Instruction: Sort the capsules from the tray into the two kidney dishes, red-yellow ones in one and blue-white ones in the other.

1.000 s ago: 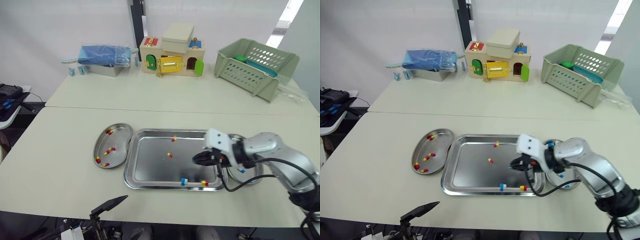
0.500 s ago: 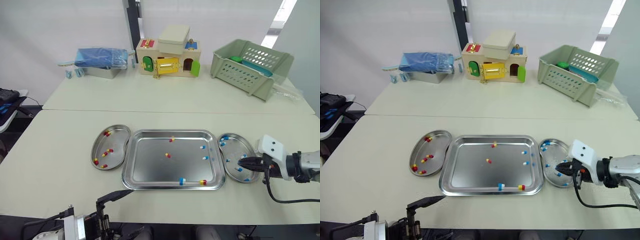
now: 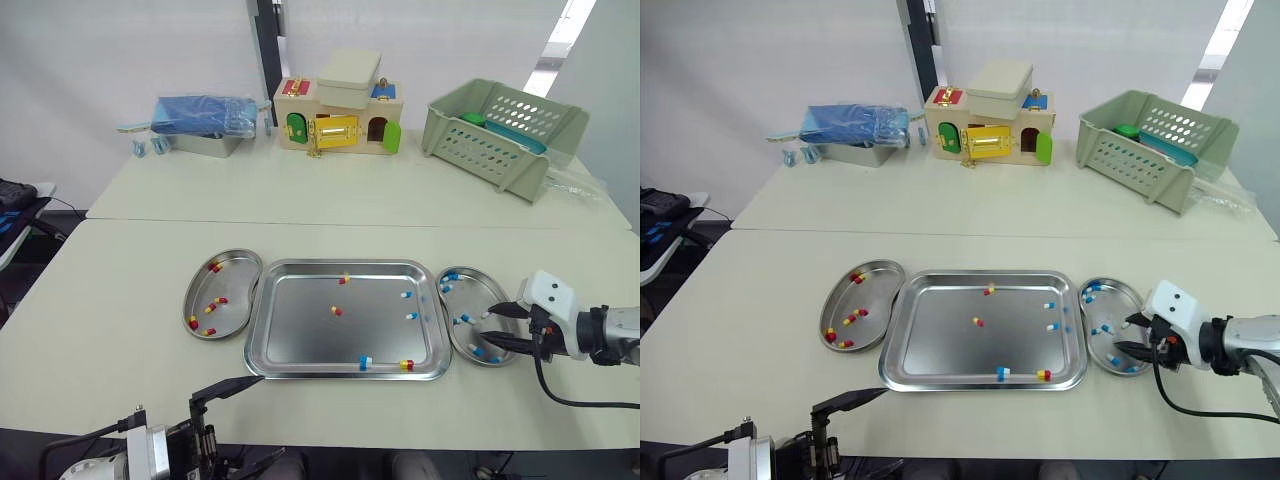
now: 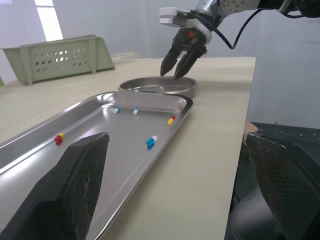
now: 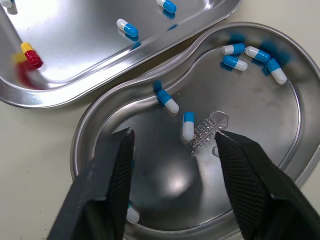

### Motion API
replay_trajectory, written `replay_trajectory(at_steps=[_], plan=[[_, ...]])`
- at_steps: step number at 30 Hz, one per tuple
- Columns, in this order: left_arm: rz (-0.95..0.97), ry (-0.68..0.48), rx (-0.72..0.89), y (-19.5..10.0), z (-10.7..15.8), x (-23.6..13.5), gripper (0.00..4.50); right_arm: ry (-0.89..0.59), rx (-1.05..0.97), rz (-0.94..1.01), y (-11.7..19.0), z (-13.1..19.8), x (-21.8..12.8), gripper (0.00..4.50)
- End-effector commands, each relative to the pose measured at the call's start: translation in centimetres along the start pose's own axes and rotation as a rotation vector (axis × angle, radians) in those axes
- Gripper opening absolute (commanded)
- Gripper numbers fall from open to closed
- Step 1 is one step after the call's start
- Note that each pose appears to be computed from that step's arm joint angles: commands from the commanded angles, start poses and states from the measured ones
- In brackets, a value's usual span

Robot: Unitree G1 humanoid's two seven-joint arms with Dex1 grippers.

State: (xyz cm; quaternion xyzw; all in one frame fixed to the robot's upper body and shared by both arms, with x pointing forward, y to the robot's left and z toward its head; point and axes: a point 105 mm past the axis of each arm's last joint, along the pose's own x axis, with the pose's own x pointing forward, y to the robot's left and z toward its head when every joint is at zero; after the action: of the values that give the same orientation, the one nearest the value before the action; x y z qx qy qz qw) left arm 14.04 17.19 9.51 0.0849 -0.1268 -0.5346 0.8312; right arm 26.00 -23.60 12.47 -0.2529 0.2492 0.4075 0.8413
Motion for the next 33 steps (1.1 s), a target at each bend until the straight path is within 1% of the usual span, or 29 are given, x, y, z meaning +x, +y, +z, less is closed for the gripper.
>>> replay_trajectory(at_steps=[1, 2, 3, 6, 8, 11, 13, 17, 19, 20, 23, 26, 29, 33], plan=[[0.059, 0.003, 0.016, 1.0, 0.2, -0.1, 4.50, -0.043, -0.045, -0.018, -0.7, 1.1, -1.4, 4.01], [0.081, 0.009, 0.023, 1.5, 0.3, -0.1, 4.50, -0.065, -0.048, -0.018, -0.8, 1.3, -1.7, 4.31], [0.104, 0.018, 0.034, 2.1, 0.2, -0.2, 4.50, -0.092, -0.054, -0.022, -0.9, 1.4, -2.0, 4.49], [0.171, 0.068, 0.042, 3.8, 0.3, -0.8, 4.50, -0.216, -0.072, -0.061, -1.3, 2.1, -3.2, 4.49], [0.209, 0.125, 0.050, 4.8, 0.4, -1.7, 4.50, -0.234, -0.052, -0.059, -1.2, 1.3, -4.2, 4.49], [0.328, 0.228, 0.081, 7.6, 0.8, -4.2, 4.50, -0.203, 0.022, -0.043, -1.1, -0.9, -5.8, 4.49], [0.365, 0.265, 0.097, 8.6, 1.1, -5.1, 4.50, -0.175, 0.043, -0.033, -1.1, -2.0, -6.3, 4.49], [0.509, 0.483, 0.118, 12.1, 2.6, -10.2, 4.50, -0.095, 0.082, -0.050, -2.4, -4.9, -8.3, 4.49], [0.600, 0.555, 0.153, 14.5, 3.4, -13.0, 4.50, -0.076, 0.075, -0.031, -2.4, -5.7, -8.0, 4.49], [0.629, 0.571, 0.170, 15.3, 3.7, -13.8, 4.50, -0.078, 0.074, -0.025, -2.4, -5.9, -7.9, 4.49], [0.637, 0.648, 0.151, 16.2, 3.7, -15.6, 4.50, -0.089, 0.046, -0.023, -2.7, -6.0, -7.5, 4.49], [0.636, 0.700, 0.141, 16.9, 3.7, -16.7, 4.50, -0.098, 0.040, -0.031, -3.2, -6.0, -7.3, 4.49], [0.622, 0.726, 0.124, 17.2, 3.8, -16.9, 4.50, -0.108, 0.033, -0.018, -2.9, -6.0, -6.9, 4.49], [0.579, 0.751, 0.089, 16.7, 3.3, -16.4, 4.50, -0.142, 0.013, -0.015, -2.6, -5.7, -6.5, 4.49]])
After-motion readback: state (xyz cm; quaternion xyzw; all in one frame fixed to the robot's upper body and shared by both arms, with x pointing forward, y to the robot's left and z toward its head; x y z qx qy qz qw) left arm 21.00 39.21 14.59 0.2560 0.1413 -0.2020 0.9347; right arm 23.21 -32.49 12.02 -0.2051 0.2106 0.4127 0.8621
